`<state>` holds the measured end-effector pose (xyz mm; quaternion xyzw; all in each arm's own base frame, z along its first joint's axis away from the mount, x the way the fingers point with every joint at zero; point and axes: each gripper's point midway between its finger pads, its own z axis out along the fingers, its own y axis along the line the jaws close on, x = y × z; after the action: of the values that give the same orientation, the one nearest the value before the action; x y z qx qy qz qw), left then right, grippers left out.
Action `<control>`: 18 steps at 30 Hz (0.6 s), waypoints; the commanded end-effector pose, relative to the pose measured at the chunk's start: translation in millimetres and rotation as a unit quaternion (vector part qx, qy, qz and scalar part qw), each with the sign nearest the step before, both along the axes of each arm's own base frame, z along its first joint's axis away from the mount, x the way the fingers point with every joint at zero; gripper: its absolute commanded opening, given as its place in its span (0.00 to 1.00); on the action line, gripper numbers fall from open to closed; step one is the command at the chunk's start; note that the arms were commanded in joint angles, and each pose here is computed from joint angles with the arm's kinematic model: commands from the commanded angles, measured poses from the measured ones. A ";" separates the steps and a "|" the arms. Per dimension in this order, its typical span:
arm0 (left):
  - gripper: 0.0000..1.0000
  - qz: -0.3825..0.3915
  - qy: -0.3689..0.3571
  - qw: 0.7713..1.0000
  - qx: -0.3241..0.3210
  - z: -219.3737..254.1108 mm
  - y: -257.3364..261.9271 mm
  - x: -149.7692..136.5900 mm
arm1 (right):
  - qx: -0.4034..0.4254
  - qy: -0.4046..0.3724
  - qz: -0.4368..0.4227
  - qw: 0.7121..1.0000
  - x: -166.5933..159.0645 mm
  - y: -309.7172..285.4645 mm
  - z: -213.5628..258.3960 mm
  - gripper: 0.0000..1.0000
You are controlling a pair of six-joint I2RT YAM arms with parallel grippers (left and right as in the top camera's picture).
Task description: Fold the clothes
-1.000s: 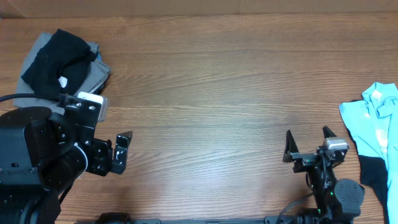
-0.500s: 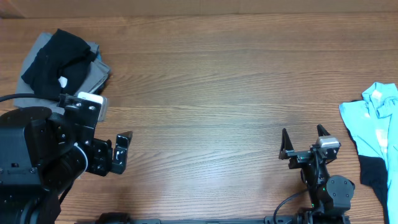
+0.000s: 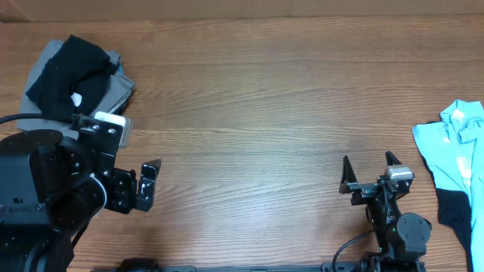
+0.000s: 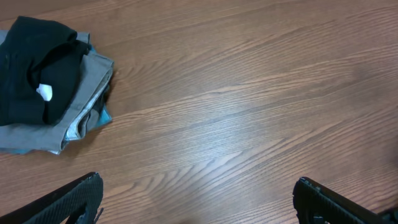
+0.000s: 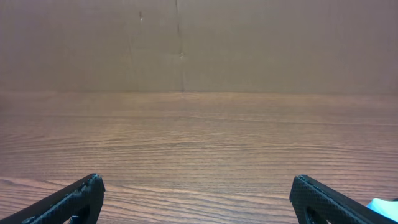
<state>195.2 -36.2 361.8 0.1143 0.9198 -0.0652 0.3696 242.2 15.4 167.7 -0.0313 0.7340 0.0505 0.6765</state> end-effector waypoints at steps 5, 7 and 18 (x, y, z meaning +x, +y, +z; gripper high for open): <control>1.00 0.004 -0.003 1.000 -0.003 2.2 -0.4 -0.9 | 0.000 -0.007 0.001 1.000 -0.3 -0.1 2.2 1.00; 1.00 0.003 -0.026 0.999 0.019 6.6 4.9 2.5 | 0.000 -0.007 0.001 1.000 -0.3 -0.1 2.2 1.00; 1.00 0.033 -0.200 0.979 -0.023 -22.6 3.8 49.1 | 0.000 -0.007 0.001 1.000 -0.3 -0.1 2.2 1.00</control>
<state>244.5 -32.6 374.0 0.1107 0.8314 -0.0376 0.5432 242.2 15.2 167.8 -0.0310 0.7338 0.0503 0.6768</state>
